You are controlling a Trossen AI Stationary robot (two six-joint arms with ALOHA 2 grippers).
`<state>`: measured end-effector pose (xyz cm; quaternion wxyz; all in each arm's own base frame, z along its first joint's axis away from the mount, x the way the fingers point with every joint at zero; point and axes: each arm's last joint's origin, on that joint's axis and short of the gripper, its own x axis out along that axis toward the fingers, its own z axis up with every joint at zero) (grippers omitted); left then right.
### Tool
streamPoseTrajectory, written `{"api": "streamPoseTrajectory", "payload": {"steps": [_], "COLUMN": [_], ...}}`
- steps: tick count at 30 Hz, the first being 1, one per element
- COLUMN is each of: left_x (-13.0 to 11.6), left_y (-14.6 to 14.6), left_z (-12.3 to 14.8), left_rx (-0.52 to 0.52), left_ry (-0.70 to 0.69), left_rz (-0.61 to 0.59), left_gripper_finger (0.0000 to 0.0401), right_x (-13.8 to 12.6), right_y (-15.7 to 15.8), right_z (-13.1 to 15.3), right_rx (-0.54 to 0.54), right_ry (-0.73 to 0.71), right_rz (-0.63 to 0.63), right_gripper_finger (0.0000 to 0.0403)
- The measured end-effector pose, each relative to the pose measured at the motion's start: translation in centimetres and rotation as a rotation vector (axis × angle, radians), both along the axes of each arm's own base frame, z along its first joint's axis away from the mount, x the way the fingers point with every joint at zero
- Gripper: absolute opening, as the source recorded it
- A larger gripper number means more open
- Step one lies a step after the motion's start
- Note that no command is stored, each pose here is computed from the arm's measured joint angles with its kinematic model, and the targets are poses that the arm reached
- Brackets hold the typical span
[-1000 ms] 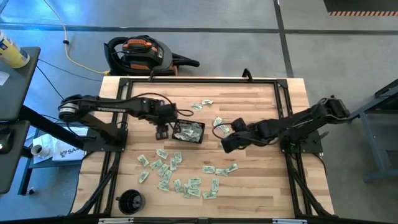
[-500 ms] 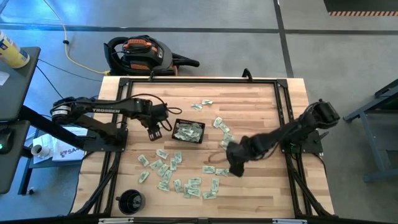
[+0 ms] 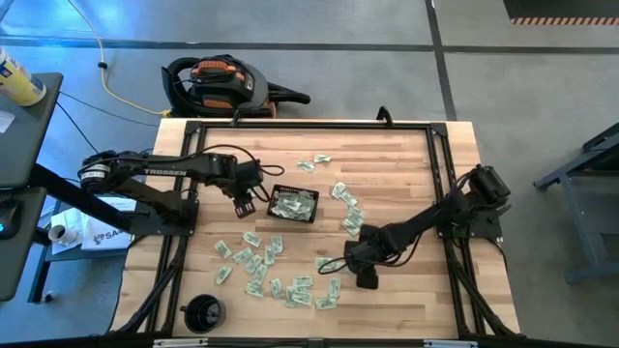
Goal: Pick and place Stevia / Truvia into bins
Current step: Put the green stevia packet into the black basket
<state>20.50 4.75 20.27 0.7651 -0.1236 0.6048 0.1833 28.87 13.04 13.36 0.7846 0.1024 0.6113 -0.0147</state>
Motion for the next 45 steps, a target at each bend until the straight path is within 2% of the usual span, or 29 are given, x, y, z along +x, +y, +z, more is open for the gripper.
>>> {"api": "streamPoseTrajectory", "payload": {"steps": [3,5,11,13,16,22,25,27,29,32,36,39,42,45], "left_x": [0.0,0.0,-1.1,-1.6,-2.2,-3.4,-4.0,-4.3,-4.8,-5.3,-5.8,-6.1,-6.3,-6.3], "left_y": [0.0,0.0,0.7,1.4,2.6,5.0,5.7,5.9,5.9,5.6,5.1,4.8,4.7,4.8], "left_z": [0.0,0.0,-0.1,-0.2,-0.2,-0.2,0.0,0.7,1.3,1.7,0.7,-1.1,-2.2,-2.5], "left_rx": [0.001,0.004,0.075,0.073,0.072,0.075,0.057,0.041,0.021,-0.050,-0.157,-0.203,-0.213,-0.199], "left_ry": [0.001,0.004,0.114,0.148,0.164,0.175,0.116,0.042,-0.021,-0.156,-0.268,-0.267,-0.277,-0.286], "left_rz": [0.000,0.001,0.049,0.086,0.154,0.228,0.228,0.220,0.224,0.270,0.360,0.468,0.506,0.556], "left_gripper_finger": [0.0172,0.0172,0.0169,0.0166,0.0165,0.0165,0.0165,0.0165,0.0165,0.0165,0.0166,0.0166,0.0166,0.0166], "right_x": [0.1,0.0,-0.7,-0.9,-1.0,0.7,2.4,3.7,5.5,8.0,10.5,12.0,12.7,12.6], "right_y": [-0.2,-0.6,-2.2,-2.8,-4.0,-8.8,-11.9,-13.7,-15.3,-16.5,-17.5,-17.9,-17.9,-17.9], "right_z": [-0.1,-0.2,-0.4,-0.1,1.1,6.8,9.2,10.0,10.2,9.9,8.8,7.9,8.3,8.8], "right_rx": [0.006,0.003,0.043,0.051,0.061,0.062,0.068,0.055,0.091,0.147,0.180,0.201,0.207,0.163], "right_ry": [0.015,0.044,0.197,0.233,0.204,-0.150,-0.310,-0.364,-0.414,-0.423,-0.373,-0.321,-0.293,-0.252], "right_rz": [-0.041,-0.082,-0.141,-0.193,-0.304,-0.559,-0.588,-0.569,-0.529,-0.447,-0.399,-0.383,-0.356,-0.343], "right_gripper_finger": [0.0233,0.0201,0.0048,0.0014,0.0021,0.0009,0.0005,0.0004,0.0009,0.0019,0.0044,0.0078,0.0122,0.0169]}}
